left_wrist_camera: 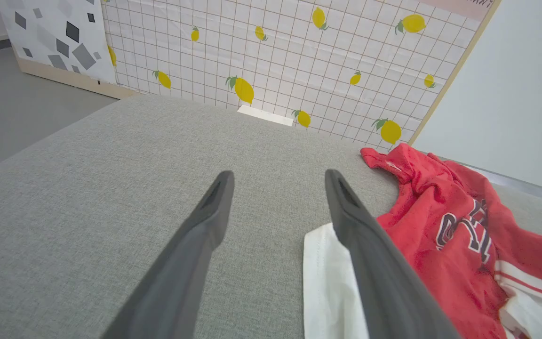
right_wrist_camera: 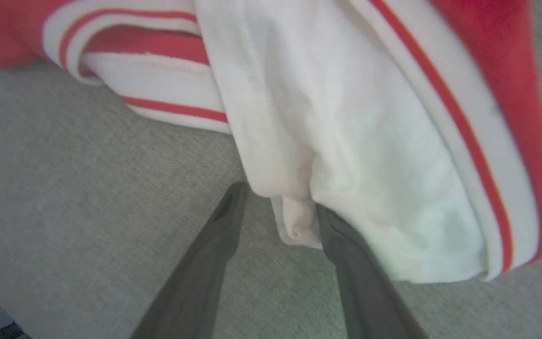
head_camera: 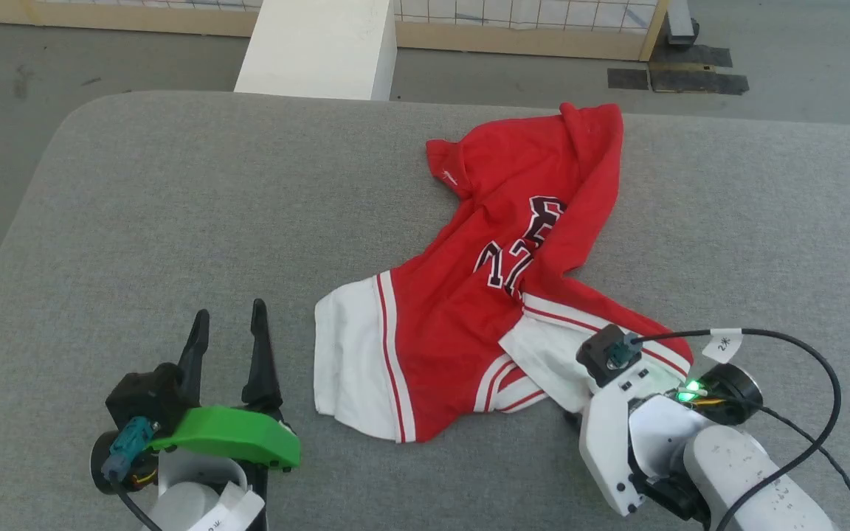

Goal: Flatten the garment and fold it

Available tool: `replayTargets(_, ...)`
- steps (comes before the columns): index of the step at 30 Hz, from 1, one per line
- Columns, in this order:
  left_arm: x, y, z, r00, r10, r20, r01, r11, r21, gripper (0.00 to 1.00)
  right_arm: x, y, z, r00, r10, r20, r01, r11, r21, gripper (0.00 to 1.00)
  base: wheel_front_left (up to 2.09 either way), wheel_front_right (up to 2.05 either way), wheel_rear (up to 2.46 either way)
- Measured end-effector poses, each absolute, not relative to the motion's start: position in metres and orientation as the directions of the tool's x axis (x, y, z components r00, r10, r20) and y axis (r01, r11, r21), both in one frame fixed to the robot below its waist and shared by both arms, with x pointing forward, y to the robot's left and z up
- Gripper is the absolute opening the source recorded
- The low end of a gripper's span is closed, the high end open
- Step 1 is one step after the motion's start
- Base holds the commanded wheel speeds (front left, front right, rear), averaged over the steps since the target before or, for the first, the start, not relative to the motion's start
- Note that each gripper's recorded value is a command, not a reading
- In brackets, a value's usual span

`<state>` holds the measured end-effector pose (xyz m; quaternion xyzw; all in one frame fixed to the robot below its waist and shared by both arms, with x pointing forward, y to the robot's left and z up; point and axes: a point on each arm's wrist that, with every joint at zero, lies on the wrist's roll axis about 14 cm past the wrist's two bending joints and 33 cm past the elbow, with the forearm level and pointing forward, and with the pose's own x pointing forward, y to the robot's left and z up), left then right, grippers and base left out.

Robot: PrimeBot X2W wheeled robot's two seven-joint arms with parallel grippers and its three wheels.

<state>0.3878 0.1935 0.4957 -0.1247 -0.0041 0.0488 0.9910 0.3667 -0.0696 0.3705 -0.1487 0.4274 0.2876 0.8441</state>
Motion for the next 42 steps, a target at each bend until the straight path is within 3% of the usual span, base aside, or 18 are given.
replayTargets(7,0.391,0.190,0.498,0.996,0.088,0.006,-0.084,0.965,-0.249,1.00,0.380,-0.067,0.388,0.523,0.422,-0.740,-0.551,0.830,0.085,0.00,0.00,0.00,0.00)
replayTargets(13,0.393,0.187,0.502,0.997,0.077,0.018,-0.070,0.966,-0.249,1.00,0.416,-0.082,0.443,0.691,0.448,-0.567,-0.440,0.883,0.162,0.00,0.00,0.00,0.00)
replayTargets(17,0.394,0.185,0.506,0.997,0.071,0.030,-0.062,0.968,-0.244,1.00,0.439,-0.127,0.479,0.813,0.350,-0.465,-0.309,0.937,0.166,0.00,0.00,0.00,0.00)
replayTargets(21,0.396,0.182,0.509,0.998,0.059,0.038,-0.048,0.969,-0.244,1.00,0.449,-0.188,0.494,0.883,0.188,-0.429,-0.135,0.979,0.151,0.00,0.00,0.00,0.00)
replayTargets(25,0.398,0.179,0.507,0.998,0.049,0.030,-0.040,0.969,-0.245,1.00,0.443,-0.256,0.478,0.865,0.001,-0.501,0.062,0.992,0.109,0.00,0.00,0.00,0.00)
replayTargets(30,0.401,0.176,0.505,0.999,0.040,0.025,-0.033,0.969,-0.246,1.00,0.417,-0.306,0.433,0.747,-0.138,-0.651,0.253,0.964,0.086,0.00,0.00,0.00,0.00)
replayTargets(33,0.402,0.176,0.504,0.999,0.039,0.022,-0.033,0.969,-0.246,1.00,0.401,-0.312,0.405,0.664,-0.162,-0.730,0.302,0.951,0.064,0.00,0.00,0.00,0.00)
replayTargets(34,0.402,0.176,0.503,0.999,0.041,0.020,-0.035,0.969,-0.245,1.00,0.399,-0.309,0.399,0.650,-0.156,-0.744,0.308,0.949,0.070,0.27,0.00,0.00,0.00)
replayTargets(35,0.402,0.177,0.503,0.999,0.042,0.018,-0.036,0.969,-0.245,1.00,0.399,-0.307,0.395,0.645,-0.153,-0.748,0.309,0.948,0.072,1.00,0.00,0.00,0.00)
replayTargets(40,0.400,0.177,0.502,0.999,0.043,0.011,-0.039,0.969,-0.242,1.00,0.419,-0.305,0.413,0.739,-0.176,-0.650,0.310,0.946,0.097,1.00,0.00,0.00,0.00)
replayTargets(41,0.397,0.179,0.506,0.999,0.047,0.020,-0.040,0.970,-0.239,1.00,0.433,-0.304,0.444,0.835,-0.192,-0.516,0.289,0.950,0.116,1.00,0.00,0.00,0.00)
replayTargets(42,0.396,0.180,0.508,0.999,0.047,0.025,-0.040,0.970,-0.238,1.00,0.435,-0.301,0.454,0.861,-0.191,-0.472,0.278,0.953,0.122,1.00,0.00,0.00,0.00)
